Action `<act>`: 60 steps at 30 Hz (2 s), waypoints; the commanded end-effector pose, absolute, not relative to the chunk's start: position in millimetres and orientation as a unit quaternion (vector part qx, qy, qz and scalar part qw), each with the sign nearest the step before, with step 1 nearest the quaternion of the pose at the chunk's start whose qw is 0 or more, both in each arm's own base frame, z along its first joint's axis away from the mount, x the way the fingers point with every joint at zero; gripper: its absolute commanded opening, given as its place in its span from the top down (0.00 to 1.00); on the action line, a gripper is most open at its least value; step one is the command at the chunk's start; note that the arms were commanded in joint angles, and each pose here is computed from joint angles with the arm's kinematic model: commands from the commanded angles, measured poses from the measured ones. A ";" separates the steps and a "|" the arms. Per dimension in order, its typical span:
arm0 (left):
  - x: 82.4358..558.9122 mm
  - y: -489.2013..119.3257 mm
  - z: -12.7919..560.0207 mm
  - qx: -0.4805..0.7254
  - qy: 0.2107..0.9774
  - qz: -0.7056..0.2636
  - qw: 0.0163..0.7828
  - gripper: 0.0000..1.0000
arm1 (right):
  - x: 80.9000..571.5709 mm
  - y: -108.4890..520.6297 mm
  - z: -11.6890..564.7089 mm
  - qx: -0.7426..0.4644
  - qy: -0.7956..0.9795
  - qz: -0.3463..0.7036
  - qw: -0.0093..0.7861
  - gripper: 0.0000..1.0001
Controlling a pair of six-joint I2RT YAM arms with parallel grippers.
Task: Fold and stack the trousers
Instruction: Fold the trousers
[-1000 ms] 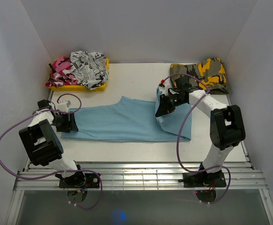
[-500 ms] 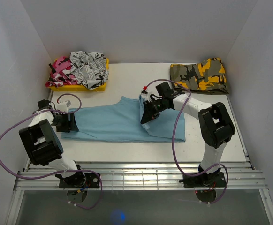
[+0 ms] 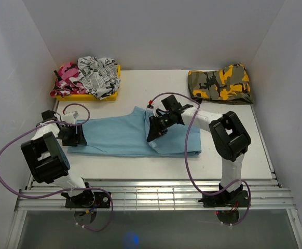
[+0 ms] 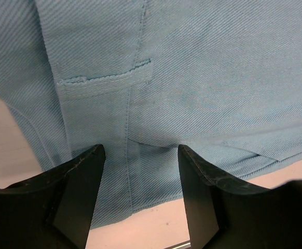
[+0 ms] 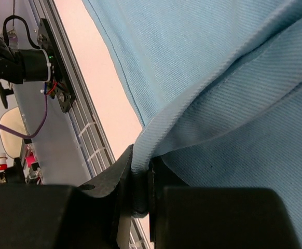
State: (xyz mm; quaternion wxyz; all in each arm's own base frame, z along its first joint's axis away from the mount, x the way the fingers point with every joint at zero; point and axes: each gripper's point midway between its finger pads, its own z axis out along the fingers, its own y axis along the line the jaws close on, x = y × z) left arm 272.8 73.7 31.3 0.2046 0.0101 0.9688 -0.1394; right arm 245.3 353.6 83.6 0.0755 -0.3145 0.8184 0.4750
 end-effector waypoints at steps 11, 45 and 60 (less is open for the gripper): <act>259.8 70.7 9.9 0.009 0.974 -0.141 0.178 0.29 | 252.3 404.7 106.2 -0.322 0.790 0.514 0.093 0.92; 356.7 -106.2 165.6 0.133 0.856 -0.340 0.367 0.24 | 320.7 113.3 113.3 -0.189 0.897 0.321 0.237 0.34; 400.8 -196.5 87.2 0.135 0.879 -0.358 0.284 0.33 | 332.4 108.7 55.9 -0.121 0.909 0.356 0.177 0.26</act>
